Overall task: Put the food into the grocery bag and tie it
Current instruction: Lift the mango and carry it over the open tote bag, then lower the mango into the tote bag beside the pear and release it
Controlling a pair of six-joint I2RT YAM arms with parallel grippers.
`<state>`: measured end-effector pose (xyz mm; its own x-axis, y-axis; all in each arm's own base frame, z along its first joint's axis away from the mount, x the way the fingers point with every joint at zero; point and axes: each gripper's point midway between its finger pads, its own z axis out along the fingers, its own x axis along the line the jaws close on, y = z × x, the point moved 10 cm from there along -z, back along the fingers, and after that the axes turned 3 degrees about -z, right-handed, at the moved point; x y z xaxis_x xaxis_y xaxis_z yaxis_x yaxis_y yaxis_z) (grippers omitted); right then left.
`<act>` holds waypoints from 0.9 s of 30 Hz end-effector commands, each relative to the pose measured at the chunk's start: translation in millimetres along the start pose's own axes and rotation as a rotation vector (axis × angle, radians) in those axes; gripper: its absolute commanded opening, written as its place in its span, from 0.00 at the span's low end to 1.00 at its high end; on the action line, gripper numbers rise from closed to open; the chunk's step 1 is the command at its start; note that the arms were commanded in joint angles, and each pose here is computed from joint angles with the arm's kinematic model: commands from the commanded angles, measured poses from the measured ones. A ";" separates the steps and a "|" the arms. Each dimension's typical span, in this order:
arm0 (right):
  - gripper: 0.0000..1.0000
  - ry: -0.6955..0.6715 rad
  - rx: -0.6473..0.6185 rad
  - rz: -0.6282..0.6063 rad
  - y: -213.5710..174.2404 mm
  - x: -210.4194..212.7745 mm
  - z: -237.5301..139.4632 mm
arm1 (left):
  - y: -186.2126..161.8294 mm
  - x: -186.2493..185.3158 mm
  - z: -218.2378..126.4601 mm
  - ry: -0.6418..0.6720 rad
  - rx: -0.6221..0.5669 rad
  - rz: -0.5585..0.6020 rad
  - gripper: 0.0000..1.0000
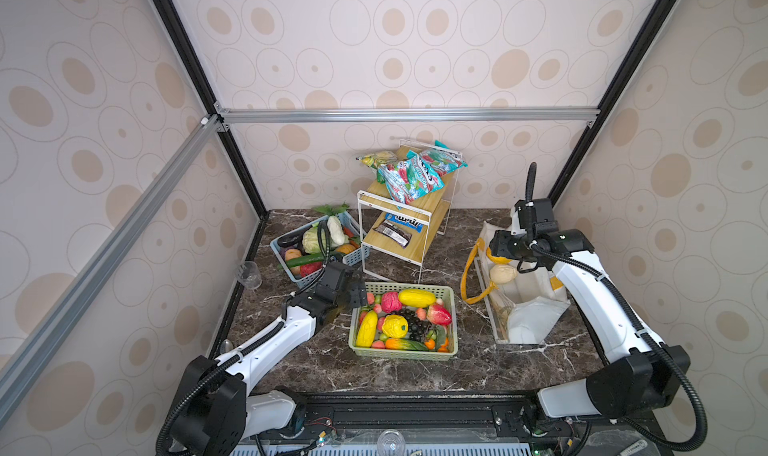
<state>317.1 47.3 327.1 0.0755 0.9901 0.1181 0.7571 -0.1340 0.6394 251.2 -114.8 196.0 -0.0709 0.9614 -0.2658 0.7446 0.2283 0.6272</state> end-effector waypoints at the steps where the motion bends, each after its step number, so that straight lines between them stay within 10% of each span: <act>1: 0.62 0.012 0.017 0.034 -1.6 -6.3 13.7 | 8.5 -4.6 -8.5 -0.007 -0.037 -0.009 0.86; 27: 0.62 -0.136 0.134 0.035 -17.1 -38.6 88.2 | 34.9 -15.3 -31.0 0.033 -0.051 0.057 0.85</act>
<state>356.9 19.0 252.9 0.1723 0.9827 0.0685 0.8237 -0.1818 0.5372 256.6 -115.6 233.6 -0.0609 0.9679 -0.2439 0.7147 0.2128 0.6663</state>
